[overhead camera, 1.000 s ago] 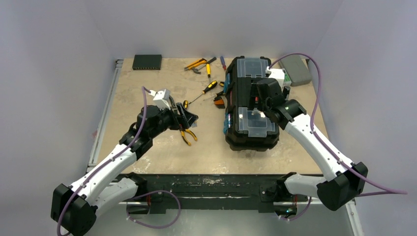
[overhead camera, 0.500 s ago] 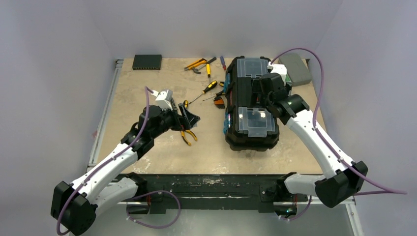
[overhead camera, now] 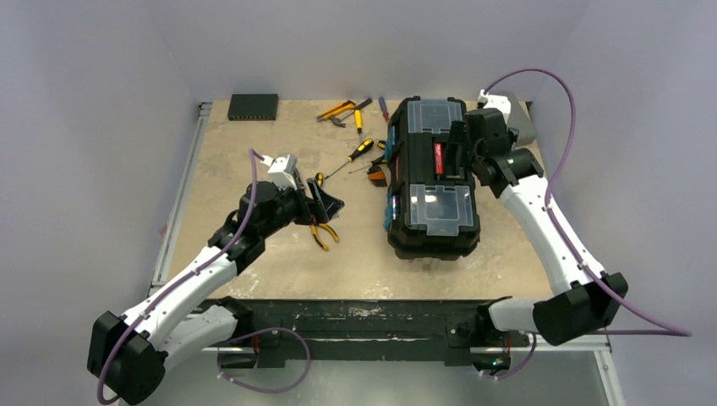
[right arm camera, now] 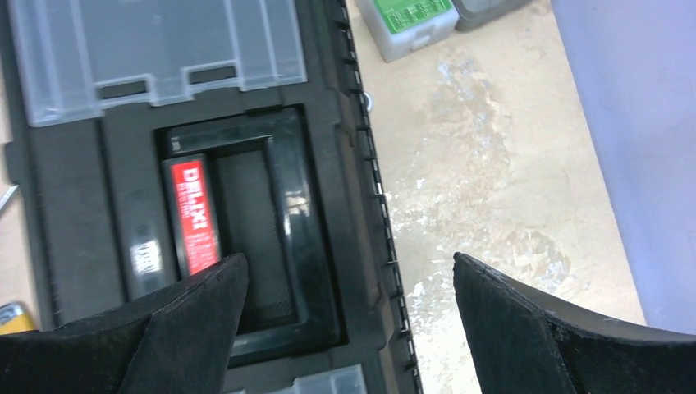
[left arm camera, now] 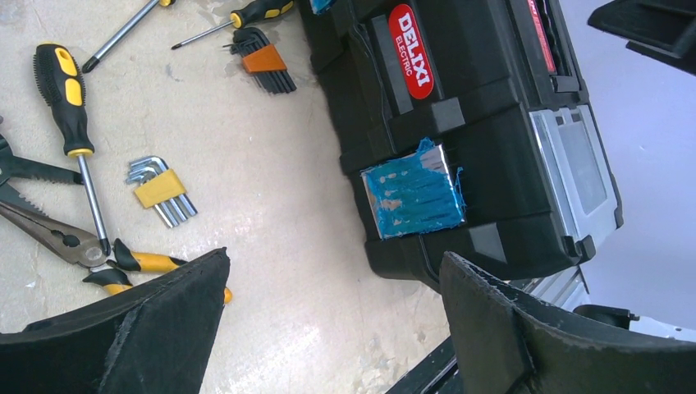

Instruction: Pack the tool kit

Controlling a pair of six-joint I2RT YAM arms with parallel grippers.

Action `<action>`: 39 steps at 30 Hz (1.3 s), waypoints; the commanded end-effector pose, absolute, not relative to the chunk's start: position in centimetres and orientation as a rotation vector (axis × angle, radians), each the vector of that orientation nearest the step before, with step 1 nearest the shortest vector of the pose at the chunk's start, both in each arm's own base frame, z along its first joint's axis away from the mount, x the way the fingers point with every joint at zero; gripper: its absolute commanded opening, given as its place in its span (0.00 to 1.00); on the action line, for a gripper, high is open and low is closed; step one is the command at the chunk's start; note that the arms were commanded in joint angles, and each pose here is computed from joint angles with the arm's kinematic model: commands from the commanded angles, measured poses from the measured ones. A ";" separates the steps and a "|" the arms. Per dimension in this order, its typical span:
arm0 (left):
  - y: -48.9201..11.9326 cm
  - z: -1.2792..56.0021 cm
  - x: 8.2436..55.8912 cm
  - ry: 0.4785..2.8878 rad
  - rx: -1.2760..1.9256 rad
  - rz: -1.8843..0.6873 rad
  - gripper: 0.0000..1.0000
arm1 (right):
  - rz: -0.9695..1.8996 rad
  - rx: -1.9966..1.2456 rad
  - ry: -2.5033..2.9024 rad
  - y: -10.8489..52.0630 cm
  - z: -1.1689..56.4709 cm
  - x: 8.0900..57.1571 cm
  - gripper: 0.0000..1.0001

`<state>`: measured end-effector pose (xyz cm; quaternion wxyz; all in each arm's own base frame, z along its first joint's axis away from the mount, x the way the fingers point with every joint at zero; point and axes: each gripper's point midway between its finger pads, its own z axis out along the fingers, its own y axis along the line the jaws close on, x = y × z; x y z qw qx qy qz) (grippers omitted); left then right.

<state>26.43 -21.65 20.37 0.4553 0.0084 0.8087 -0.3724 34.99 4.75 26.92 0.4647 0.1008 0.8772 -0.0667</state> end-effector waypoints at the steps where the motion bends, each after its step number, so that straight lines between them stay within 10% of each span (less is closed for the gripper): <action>1: -22.3 22.4 27.1 1.929 0.034 -0.952 0.95 | -0.194 0.225 2.210 4.0 24.8 35.7 0.91; 19: -22.8 22.2 27.1 1.939 0.042 -0.966 0.95 | -0.273 0.288 2.303 2.9 19.6 35.1 0.85; 35: -27.8 21.1 26.4 2.003 0.111 -1.026 0.95 | 0.187 0.499 2.309 3.4 14.7 34.7 0.01; 39: -29.1 20.4 26.5 2.020 0.107 -1.073 0.95 | 0.295 0.560 2.302 2.5 13.7 34.6 0.00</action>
